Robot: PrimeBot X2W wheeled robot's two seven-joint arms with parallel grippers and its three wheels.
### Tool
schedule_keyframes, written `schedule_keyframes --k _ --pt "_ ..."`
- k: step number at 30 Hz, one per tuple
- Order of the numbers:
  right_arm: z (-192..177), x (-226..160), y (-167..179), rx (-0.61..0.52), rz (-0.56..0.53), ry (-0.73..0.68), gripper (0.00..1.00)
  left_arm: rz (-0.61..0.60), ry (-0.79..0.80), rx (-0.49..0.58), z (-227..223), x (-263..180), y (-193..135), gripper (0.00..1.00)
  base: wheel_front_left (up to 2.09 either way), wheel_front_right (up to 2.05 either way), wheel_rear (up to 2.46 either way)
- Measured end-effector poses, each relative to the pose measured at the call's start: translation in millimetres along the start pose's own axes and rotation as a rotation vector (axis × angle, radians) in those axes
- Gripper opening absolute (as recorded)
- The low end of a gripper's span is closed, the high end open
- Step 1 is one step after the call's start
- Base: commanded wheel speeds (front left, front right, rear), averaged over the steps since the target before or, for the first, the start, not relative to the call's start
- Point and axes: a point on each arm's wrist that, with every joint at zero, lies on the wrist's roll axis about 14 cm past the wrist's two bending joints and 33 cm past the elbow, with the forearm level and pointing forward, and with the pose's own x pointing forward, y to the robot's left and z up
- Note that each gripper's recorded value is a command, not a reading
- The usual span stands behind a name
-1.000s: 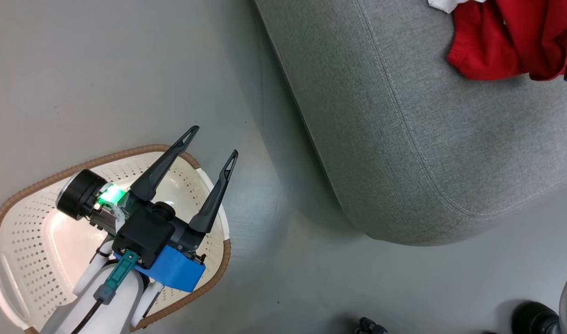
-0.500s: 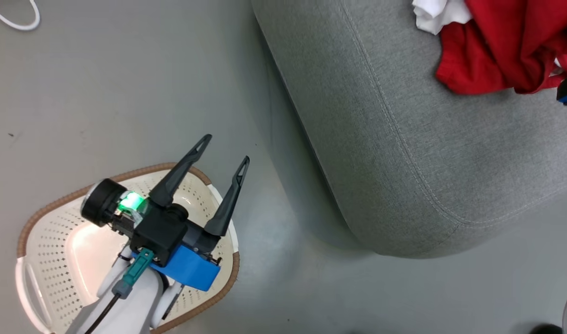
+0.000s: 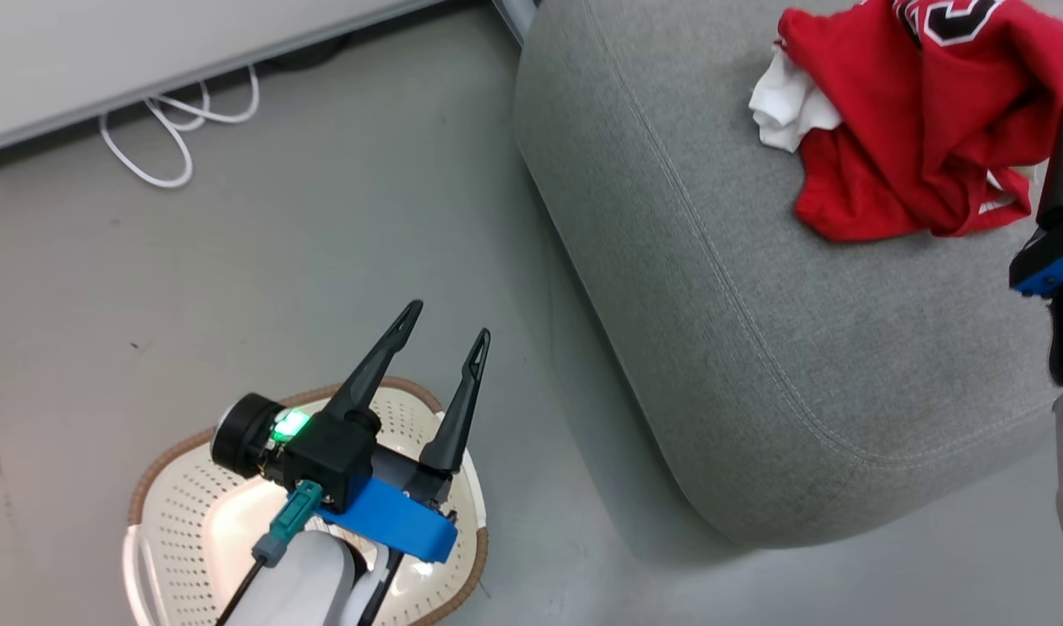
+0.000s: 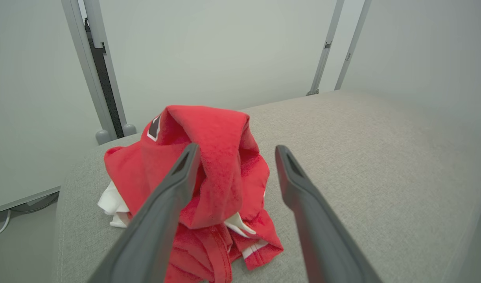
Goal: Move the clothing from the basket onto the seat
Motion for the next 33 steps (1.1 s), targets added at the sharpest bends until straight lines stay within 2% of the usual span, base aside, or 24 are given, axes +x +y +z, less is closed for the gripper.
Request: schedule_keyframes --k 9,16,25,33 --pt "-3 -28 19 0.035 0.08 -0.019 1.0 0.097 -0.012 0.006 17 -28 -1 1.0 0.0 0.0 0.0" --pt "-10 -50 51 0.049 0.17 -0.038 1.0 0.215 -0.028 0.026 29 -56 18 1.0 0.0 0.0 0.0" --pt "-15 -80 109 0.137 0.299 -0.06 1.0 0.403 -0.037 0.039 37 -101 52 1.0 0.0 0.0 0.0" --pt "-9 -106 137 0.153 0.376 -0.088 1.0 0.569 -0.065 0.041 46 -146 75 1.0 0.0 0.0 0.0"
